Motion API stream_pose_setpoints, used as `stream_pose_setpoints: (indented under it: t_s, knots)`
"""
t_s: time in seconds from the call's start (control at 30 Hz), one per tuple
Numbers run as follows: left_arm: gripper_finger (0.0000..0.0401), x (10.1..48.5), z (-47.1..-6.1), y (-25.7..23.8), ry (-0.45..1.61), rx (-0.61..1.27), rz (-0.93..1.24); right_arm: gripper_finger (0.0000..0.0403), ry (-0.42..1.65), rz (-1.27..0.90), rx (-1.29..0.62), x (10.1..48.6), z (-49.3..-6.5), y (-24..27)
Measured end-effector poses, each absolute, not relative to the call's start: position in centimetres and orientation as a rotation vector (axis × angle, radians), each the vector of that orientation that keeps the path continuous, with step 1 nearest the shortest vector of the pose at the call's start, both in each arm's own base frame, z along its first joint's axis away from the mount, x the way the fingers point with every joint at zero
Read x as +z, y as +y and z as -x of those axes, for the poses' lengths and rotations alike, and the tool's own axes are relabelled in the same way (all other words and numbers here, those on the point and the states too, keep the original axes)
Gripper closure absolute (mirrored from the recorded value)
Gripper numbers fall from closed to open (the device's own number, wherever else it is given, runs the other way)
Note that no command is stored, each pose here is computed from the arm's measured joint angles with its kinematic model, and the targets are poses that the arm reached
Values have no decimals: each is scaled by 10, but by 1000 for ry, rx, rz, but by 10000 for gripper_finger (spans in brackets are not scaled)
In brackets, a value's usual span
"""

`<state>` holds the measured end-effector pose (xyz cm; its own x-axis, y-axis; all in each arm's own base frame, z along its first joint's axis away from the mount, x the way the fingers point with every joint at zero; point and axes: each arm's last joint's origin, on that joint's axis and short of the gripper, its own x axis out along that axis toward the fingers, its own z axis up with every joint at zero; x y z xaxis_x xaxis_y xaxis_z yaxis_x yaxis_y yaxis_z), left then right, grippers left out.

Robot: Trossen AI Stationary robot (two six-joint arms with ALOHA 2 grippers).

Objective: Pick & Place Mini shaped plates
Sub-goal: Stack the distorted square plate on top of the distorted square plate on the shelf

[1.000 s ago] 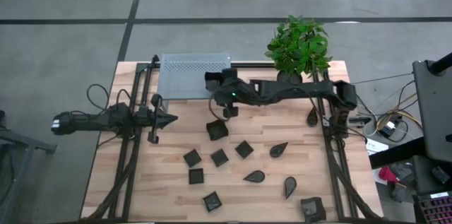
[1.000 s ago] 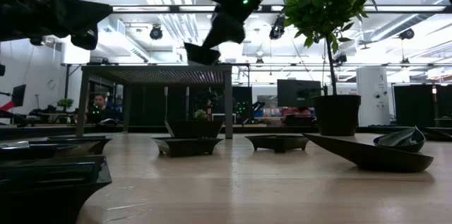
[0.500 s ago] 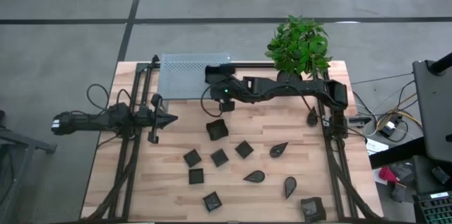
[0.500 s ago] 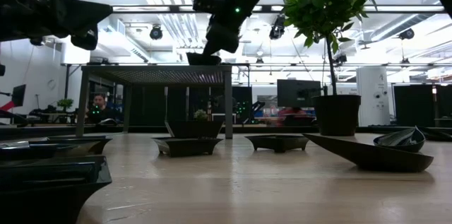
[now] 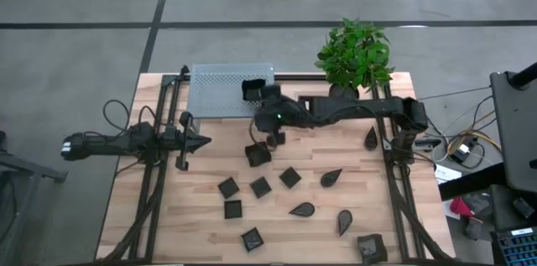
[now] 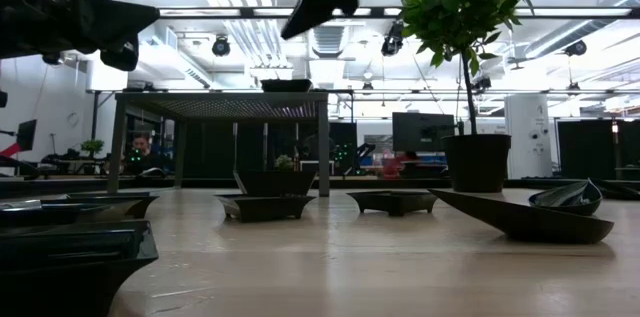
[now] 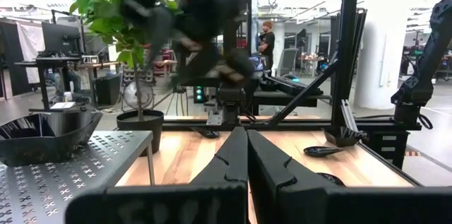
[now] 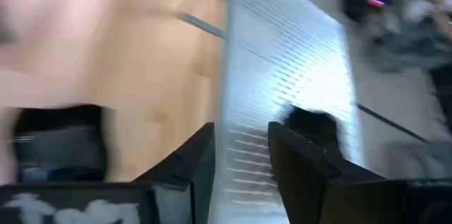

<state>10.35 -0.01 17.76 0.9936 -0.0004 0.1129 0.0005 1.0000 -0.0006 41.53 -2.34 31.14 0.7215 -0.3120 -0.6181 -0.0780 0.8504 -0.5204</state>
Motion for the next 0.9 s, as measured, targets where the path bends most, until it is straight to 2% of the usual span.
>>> stream_pose_setpoints:
  t_s: [0.23,0.47,0.67,0.9]
  knots:
    - [401,178,-103,0,-112,-1,1,274,817,521,57,312,-401,24]
    - [401,178,-103,0,-112,-1,1,290,870,496,134,298,-393,63]
    - [401,178,-103,0,-113,-1,1,299,824,382,212,283,-396,72]
    - [401,178,-103,0,-113,-1,1,308,795,370,215,250,-397,72]
